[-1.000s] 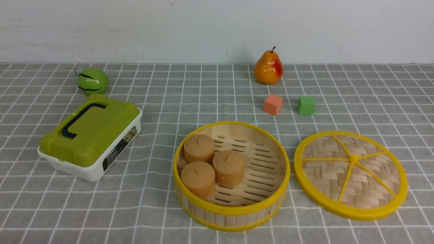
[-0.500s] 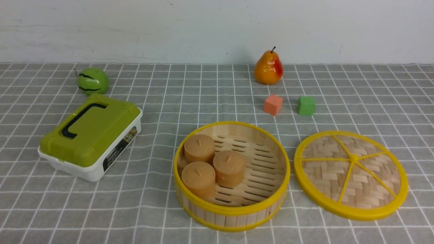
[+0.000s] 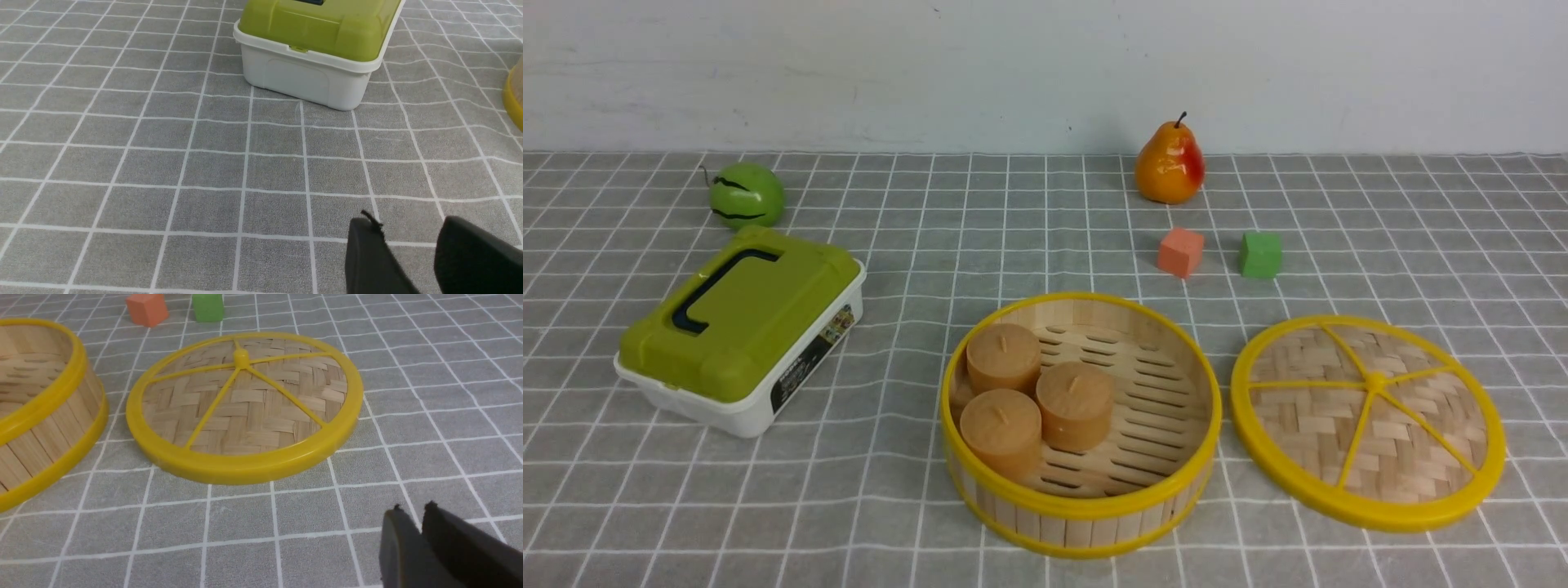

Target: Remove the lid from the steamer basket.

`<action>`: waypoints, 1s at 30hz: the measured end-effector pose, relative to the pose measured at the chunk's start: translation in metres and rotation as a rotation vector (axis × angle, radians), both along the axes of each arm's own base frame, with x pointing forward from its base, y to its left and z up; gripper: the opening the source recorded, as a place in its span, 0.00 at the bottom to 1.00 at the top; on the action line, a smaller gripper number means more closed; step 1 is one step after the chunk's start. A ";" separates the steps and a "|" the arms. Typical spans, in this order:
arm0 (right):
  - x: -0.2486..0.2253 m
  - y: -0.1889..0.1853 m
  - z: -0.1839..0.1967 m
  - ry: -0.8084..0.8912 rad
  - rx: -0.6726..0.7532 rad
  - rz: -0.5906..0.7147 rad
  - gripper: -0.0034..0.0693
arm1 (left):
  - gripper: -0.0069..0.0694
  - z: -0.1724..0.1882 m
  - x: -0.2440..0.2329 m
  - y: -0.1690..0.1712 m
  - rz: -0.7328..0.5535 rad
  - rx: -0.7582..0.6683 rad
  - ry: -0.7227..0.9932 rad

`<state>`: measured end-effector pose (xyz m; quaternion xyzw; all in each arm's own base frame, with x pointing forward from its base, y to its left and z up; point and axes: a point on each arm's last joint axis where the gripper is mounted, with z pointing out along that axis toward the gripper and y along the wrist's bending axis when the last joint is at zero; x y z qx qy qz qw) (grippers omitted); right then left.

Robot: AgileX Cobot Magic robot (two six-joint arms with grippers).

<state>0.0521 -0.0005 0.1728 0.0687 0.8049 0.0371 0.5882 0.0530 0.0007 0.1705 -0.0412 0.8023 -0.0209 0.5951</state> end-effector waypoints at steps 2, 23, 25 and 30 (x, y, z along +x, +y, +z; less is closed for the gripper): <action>0.000 0.000 0.000 -0.001 0.000 0.000 0.13 | 0.40 0.000 0.000 0.000 0.000 0.000 0.000; 0.000 0.000 0.000 0.000 0.000 -0.007 0.16 | 0.40 0.000 0.000 0.000 0.000 0.000 0.000; 0.000 0.000 0.000 0.000 0.000 -0.007 0.16 | 0.40 0.000 0.000 0.000 0.000 0.000 0.000; 0.000 0.000 0.000 0.000 0.000 -0.007 0.18 | 0.40 0.000 0.000 0.000 0.000 0.000 0.000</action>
